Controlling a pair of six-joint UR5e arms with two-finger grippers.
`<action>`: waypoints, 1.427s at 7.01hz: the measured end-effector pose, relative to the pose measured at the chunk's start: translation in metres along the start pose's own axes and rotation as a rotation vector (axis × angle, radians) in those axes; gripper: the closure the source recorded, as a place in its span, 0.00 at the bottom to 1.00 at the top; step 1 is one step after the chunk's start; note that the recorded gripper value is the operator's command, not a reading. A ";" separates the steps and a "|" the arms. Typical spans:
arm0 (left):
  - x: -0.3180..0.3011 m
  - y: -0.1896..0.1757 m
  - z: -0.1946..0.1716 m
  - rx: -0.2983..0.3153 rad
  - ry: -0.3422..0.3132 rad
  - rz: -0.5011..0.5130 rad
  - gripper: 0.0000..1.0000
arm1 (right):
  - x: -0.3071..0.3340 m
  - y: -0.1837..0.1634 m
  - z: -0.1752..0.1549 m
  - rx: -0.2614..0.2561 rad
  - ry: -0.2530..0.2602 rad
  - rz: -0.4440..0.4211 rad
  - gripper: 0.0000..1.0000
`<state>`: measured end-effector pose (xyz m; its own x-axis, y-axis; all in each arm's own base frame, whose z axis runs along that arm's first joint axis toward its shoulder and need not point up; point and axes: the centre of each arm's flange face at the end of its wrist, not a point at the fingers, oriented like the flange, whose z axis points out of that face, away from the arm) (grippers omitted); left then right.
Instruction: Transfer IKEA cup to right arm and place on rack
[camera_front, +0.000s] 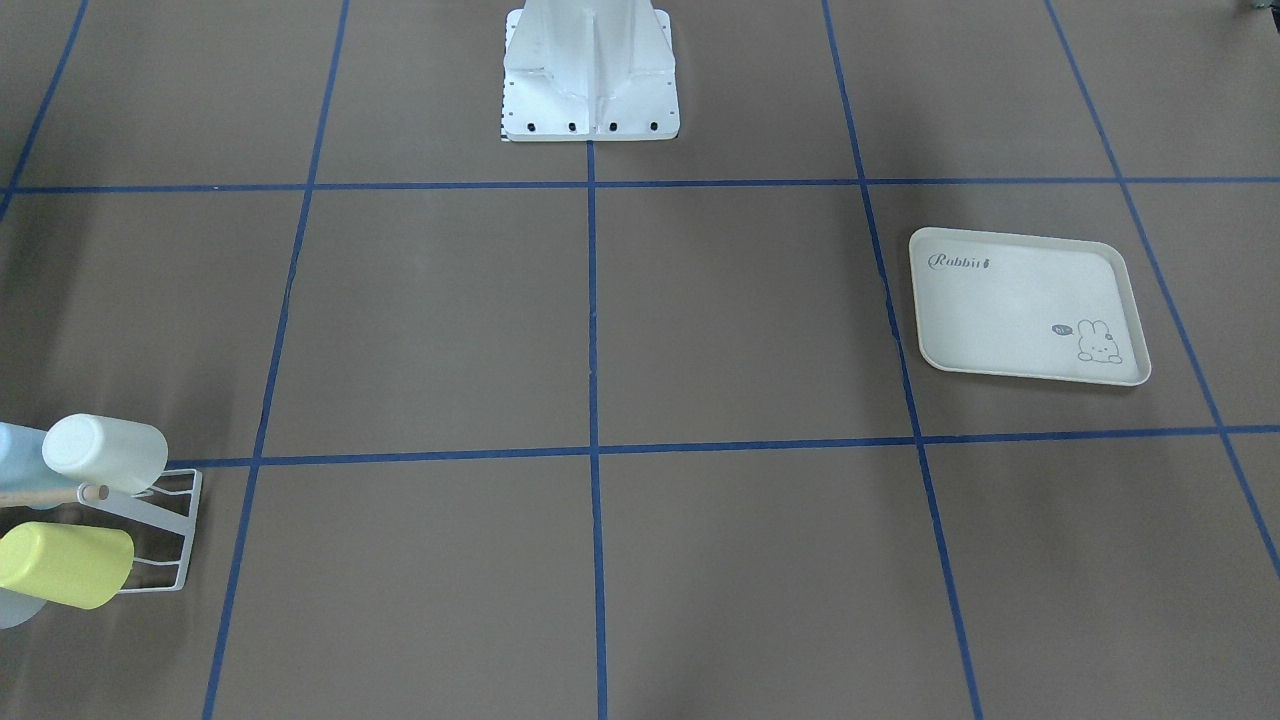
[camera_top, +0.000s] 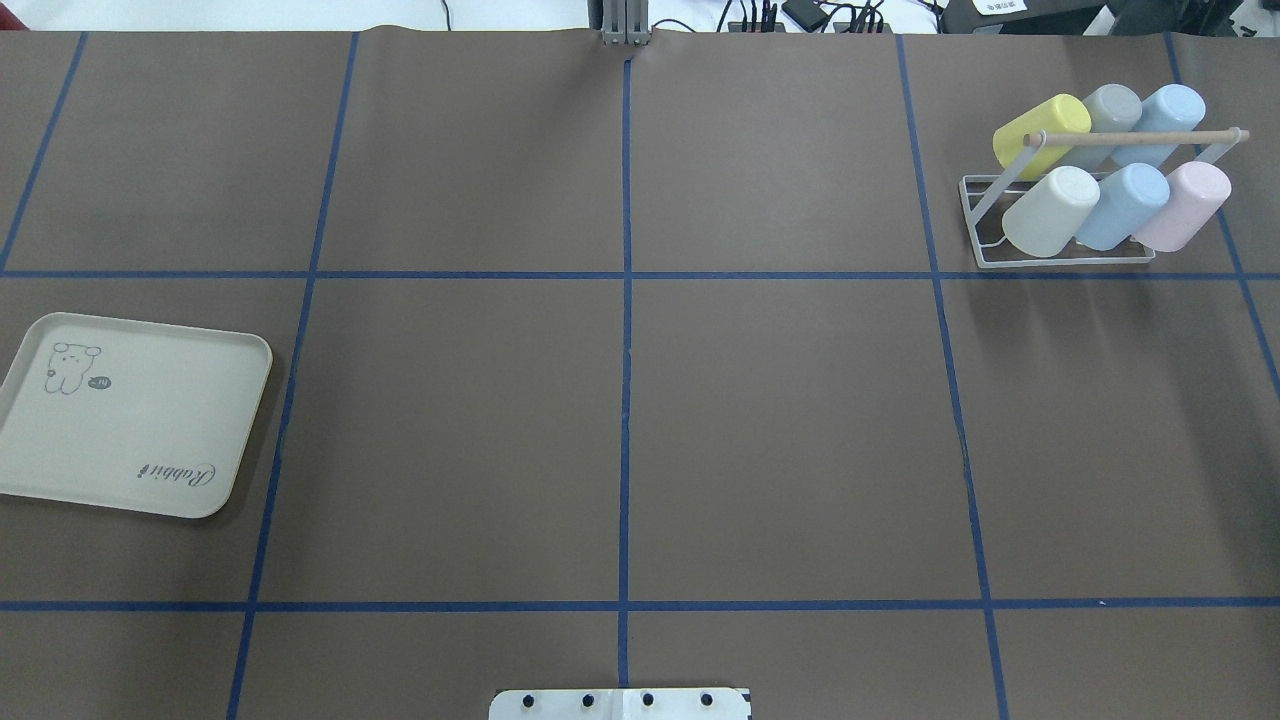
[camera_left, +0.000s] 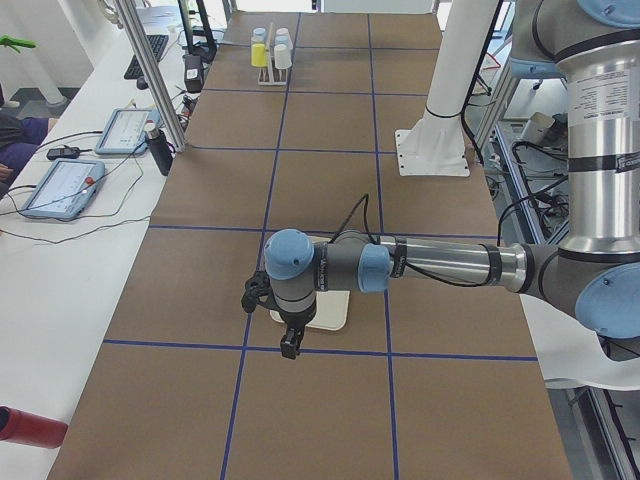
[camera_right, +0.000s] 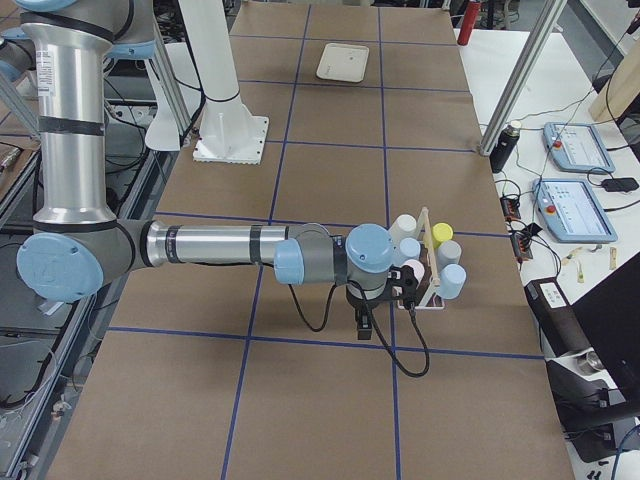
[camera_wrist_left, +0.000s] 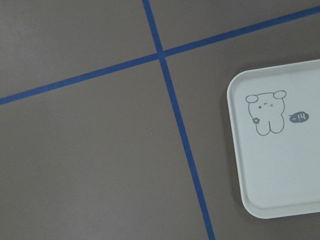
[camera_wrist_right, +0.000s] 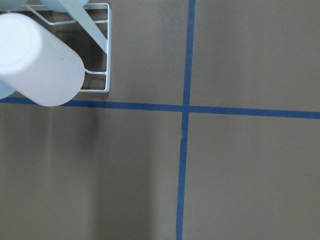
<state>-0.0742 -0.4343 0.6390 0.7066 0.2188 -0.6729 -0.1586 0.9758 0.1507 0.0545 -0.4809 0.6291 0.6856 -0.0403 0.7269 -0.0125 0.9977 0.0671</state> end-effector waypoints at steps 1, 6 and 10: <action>-0.009 0.004 -0.002 0.005 0.002 -0.022 0.00 | 0.001 0.001 0.001 -0.003 0.000 0.004 0.00; -0.014 0.003 -0.004 0.018 0.007 -0.031 0.00 | 0.006 0.006 0.005 -0.015 -0.001 0.015 0.00; -0.012 0.000 -0.003 0.027 0.041 -0.034 0.00 | 0.008 0.007 0.007 -0.018 0.000 0.018 0.00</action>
<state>-0.0846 -0.4374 0.6453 0.6820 0.1863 -0.7072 -0.1163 0.9823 0.1466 0.0548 -0.4744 0.6405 0.6854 -0.0222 0.7278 -0.0121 0.9991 0.0418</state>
